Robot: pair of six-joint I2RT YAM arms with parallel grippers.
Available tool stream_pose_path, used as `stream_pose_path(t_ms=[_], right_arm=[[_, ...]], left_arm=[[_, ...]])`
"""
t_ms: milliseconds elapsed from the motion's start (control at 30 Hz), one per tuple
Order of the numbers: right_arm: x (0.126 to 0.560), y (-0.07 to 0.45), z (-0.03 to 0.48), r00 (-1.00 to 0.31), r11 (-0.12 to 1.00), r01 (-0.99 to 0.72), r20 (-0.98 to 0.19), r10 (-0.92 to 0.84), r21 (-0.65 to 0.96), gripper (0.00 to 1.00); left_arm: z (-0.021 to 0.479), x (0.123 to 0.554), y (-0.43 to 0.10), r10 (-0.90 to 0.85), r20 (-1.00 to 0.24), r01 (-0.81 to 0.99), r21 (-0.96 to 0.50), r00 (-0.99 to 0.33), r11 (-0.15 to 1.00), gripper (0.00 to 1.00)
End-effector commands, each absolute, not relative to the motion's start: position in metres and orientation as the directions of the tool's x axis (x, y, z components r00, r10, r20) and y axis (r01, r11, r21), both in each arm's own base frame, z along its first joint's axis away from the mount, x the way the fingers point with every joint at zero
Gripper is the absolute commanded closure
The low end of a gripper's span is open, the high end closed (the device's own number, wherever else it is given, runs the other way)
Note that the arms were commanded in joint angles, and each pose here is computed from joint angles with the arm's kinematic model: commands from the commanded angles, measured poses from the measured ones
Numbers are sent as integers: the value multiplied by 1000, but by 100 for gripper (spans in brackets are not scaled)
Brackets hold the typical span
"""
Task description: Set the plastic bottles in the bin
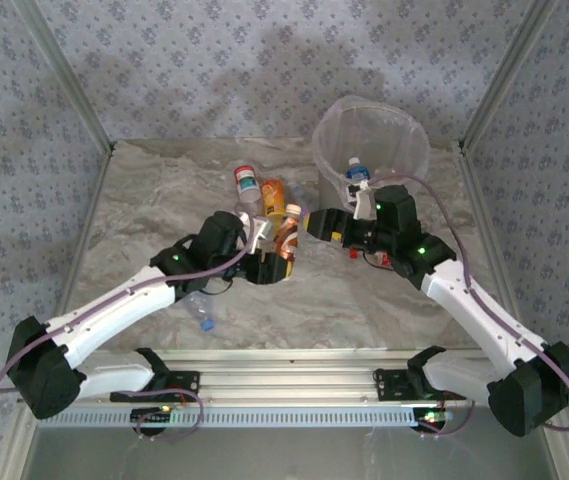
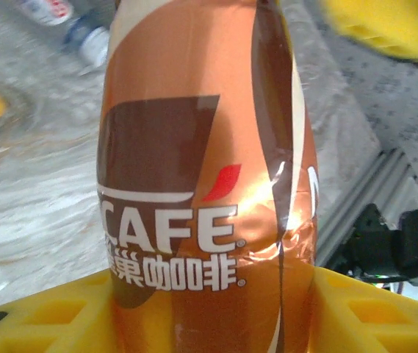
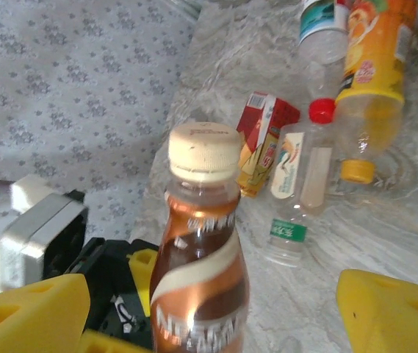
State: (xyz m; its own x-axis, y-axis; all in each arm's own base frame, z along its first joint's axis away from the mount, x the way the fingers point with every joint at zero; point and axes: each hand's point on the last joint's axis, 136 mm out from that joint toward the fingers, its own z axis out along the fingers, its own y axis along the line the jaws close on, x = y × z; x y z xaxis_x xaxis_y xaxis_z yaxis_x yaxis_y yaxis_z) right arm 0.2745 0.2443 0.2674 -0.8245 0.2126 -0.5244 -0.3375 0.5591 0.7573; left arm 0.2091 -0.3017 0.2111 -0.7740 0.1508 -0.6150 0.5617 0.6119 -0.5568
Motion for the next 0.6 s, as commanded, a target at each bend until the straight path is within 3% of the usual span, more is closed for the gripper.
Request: stream_pose_path(t_ms=[0,167,567], right_arm=[[272,260,279,-833,503,-372,-520,190,780,11],[273,266,275,-837,504,-374,-518,178,778,14],[271,262,275,-830,523,-380,-530,171,763,46]], left_arm=[[247,208,-323,102,-721,659,-554,-685,509,44],[255,200,-336,108,-739,690,-552,-665,469,44],[247,195,-350,142,-730,698,-550,-669,460,42]])
